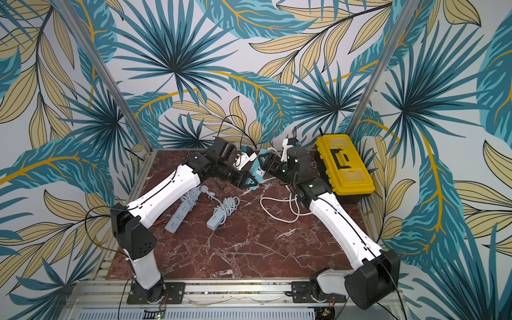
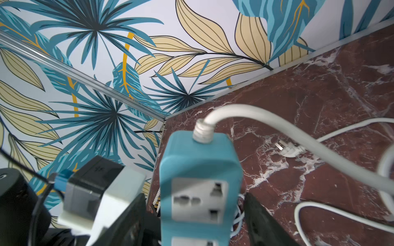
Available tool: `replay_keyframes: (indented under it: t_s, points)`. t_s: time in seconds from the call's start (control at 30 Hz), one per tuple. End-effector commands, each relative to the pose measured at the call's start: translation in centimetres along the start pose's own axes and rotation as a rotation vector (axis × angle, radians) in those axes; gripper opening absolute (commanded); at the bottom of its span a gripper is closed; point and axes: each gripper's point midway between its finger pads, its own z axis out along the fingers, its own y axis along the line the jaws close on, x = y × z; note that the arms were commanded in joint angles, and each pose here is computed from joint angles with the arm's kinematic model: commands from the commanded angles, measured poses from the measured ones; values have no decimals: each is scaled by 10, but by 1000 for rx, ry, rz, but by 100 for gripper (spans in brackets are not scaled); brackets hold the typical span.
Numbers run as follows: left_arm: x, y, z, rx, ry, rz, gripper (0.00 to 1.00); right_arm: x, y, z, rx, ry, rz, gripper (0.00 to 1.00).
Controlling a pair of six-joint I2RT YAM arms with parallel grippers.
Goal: Wrap the cord around the power strip
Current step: Adjust the power strip, then wrap the power cord around the power strip.
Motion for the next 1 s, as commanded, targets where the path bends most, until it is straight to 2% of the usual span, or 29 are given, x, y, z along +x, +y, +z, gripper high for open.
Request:
replay_keyframes:
  t_s: [0.0,0.1,0.17,0.27,0.37,0.43,0.6,0.73,0.8,0.87,0.97]
  points:
    - [-31,-5,-32,-24,-116,47,3,-7,-30,-29,131,-4,-211,80]
    - [-36,-14,-43,-11,-141,70,2,1,-94,-42,375,0,-397,87]
    - [-41,-24,-53,-2,-167,89,2,15,-123,-40,462,31,-507,89]
    - [-46,-38,-65,9,-195,110,3,34,-135,-22,422,50,-573,88]
    - [-50,-51,-73,47,-211,108,3,36,-127,3,306,-25,-603,87]
    - [-51,-57,-77,58,-219,105,3,29,-123,18,284,-78,-637,87]
    - [-54,-66,-87,84,-237,94,3,1,-148,57,426,-173,-722,79]
    - [-54,-65,-91,107,-234,58,2,-16,-158,74,510,-213,-777,67]
    - [-54,-59,-93,105,-236,35,2,-12,-154,81,476,-194,-812,51]
    - [-55,-48,-95,93,-239,12,2,-3,-148,81,435,-164,-834,30]
    - [-58,-37,-95,90,-240,-7,2,22,-135,75,353,-89,-877,15]
